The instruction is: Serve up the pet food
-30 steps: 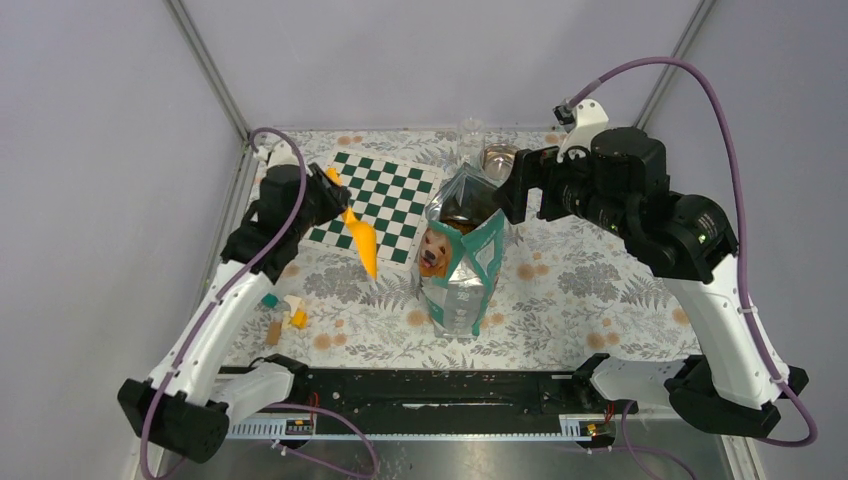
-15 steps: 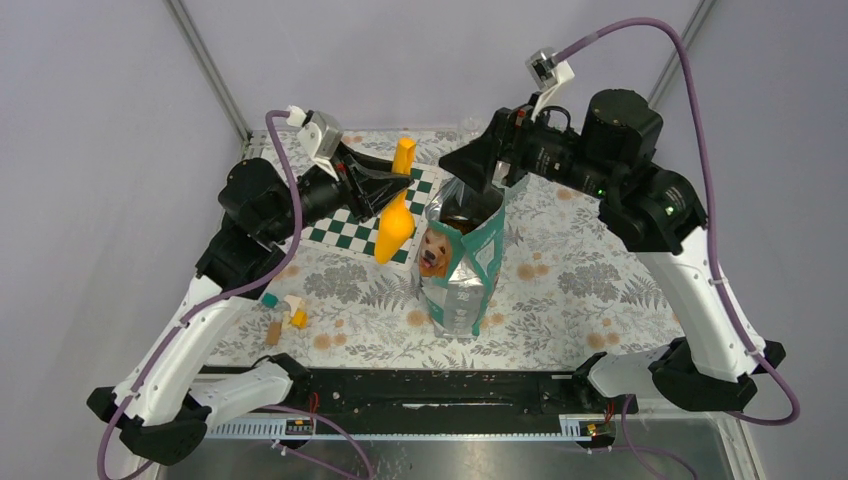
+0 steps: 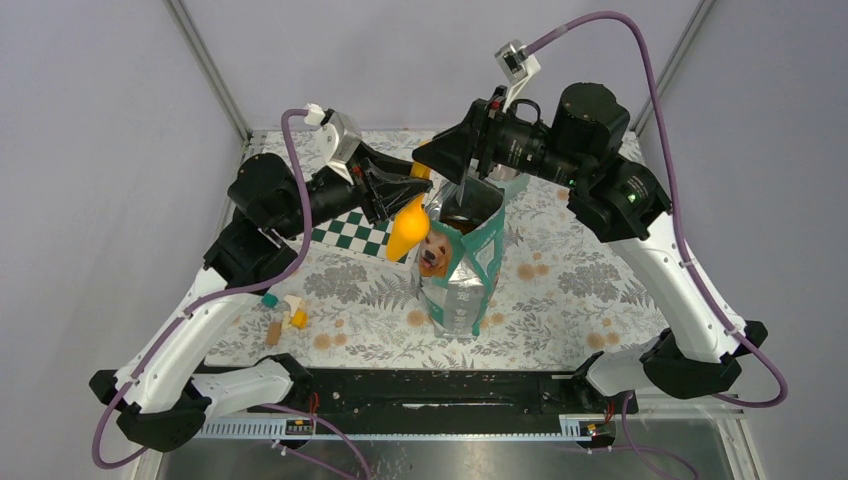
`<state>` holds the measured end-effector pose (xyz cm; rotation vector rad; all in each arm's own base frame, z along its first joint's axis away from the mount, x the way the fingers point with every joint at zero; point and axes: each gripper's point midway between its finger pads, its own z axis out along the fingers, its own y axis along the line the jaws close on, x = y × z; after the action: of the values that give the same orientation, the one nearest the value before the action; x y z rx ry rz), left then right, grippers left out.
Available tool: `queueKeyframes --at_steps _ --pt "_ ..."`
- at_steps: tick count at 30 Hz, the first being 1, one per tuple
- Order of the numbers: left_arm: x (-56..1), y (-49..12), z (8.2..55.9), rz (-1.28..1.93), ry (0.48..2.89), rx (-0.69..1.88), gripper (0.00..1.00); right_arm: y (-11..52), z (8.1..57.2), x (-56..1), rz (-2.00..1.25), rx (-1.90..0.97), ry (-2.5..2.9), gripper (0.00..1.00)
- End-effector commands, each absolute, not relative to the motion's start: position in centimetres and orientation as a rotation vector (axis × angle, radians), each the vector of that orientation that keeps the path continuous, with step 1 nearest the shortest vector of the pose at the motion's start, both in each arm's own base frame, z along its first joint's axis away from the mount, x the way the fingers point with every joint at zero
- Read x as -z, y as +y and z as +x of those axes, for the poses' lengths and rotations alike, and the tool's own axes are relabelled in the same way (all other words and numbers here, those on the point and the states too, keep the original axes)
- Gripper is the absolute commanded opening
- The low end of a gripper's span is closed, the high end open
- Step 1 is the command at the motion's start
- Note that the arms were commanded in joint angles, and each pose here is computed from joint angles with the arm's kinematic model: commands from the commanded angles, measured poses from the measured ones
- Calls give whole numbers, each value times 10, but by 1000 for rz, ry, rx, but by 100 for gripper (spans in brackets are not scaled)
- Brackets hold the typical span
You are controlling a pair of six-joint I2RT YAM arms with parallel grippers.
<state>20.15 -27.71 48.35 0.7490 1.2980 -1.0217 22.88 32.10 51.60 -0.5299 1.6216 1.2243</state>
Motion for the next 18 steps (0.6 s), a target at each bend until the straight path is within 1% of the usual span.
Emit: queueKeyframes --at_steps 1,3,4,5,6,7,8,9,11,12,14,18 --pt "-526 -269 195 717 1165 997 0 328 220 -526 -582 -1251 1574 63" --pt "-527 -268 194 708 1164 1000 0 330 218 -525 -597 -1252 1581 51" --pt "-529 -267 194 703 1164 1001 0 332 218 -524 -606 -1256 1587 41" --pt "-529 -266 194 697 1166 1004 4 332 217 -527 -613 -1259 1582 30" --pt "-530 -265 194 685 1168 1006 17 332 216 -529 -616 -1261 1579 18" --pt "-531 -264 194 671 1173 1009 32 332 217 -530 -618 -1260 1577 9" --pt "-532 -262 195 655 1180 1011 44 332 217 -534 -617 -1254 1564 4" --pt "-532 -261 195 642 1190 1011 53 329 218 -538 -609 -1240 1551 0" --pt "-528 -256 198 606 1242 1000 69 324 221 -547 -604 -1196 1516 0" --pt "-525 -252 200 579 1276 988 74 320 222 -552 -606 -1171 1498 0" --pt "-517 -243 204 530 1363 955 79 314 225 -558 -614 -1113 1476 0" --pt "-490 -238 201 508 1537 959 80 306 219 -573 -664 -1063 1405 0"
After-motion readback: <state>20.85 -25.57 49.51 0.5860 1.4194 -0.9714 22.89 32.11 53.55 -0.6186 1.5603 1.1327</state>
